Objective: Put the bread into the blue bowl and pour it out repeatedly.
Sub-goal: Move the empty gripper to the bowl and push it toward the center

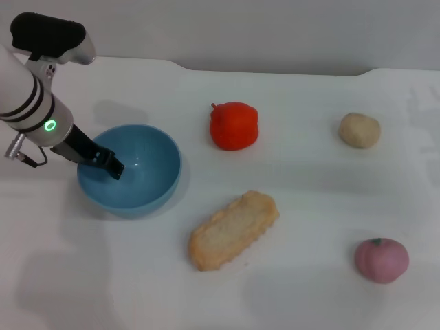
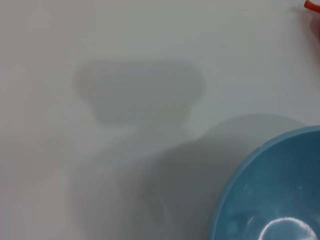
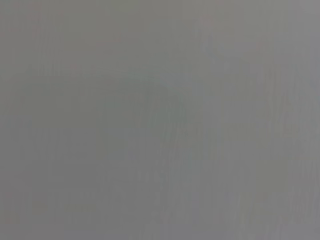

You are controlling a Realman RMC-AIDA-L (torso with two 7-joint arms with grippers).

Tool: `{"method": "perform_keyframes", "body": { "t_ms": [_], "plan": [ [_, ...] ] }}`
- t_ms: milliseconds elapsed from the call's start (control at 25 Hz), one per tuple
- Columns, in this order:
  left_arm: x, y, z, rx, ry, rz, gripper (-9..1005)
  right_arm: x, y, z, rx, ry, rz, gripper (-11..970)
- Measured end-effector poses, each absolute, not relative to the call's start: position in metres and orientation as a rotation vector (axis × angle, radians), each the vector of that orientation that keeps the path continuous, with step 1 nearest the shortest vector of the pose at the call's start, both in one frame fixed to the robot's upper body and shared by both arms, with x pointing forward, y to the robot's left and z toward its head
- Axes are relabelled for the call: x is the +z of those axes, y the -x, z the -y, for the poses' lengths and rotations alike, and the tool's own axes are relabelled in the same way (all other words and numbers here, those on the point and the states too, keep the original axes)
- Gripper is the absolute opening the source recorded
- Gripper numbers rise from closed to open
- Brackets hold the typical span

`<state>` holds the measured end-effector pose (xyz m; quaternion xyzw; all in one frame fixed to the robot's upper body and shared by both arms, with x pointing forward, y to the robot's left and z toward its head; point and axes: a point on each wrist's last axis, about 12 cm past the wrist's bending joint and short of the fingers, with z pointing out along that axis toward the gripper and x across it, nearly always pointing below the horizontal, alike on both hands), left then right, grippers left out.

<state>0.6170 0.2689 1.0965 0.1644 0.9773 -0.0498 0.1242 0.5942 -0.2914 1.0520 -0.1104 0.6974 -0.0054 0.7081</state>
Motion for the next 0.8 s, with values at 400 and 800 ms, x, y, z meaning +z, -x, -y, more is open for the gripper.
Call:
{"method": "perform_keyframes", "body": {
  "t_ms": [400, 800],
  "plan": [
    [1.0959, -0.6164, -0.2716, -0.131, -0.51, -2.844, 442, 1.0546, -0.5946, 0.2903, -0.008, 0.24, -1.53, 484],
    [1.0969, -0.6188, -0.2691, -0.127, -0.516, -2.827, 117, 1.0611, -0.5891, 0.2982, -0.017, 0.174, -1.458, 490]
  ]
}}
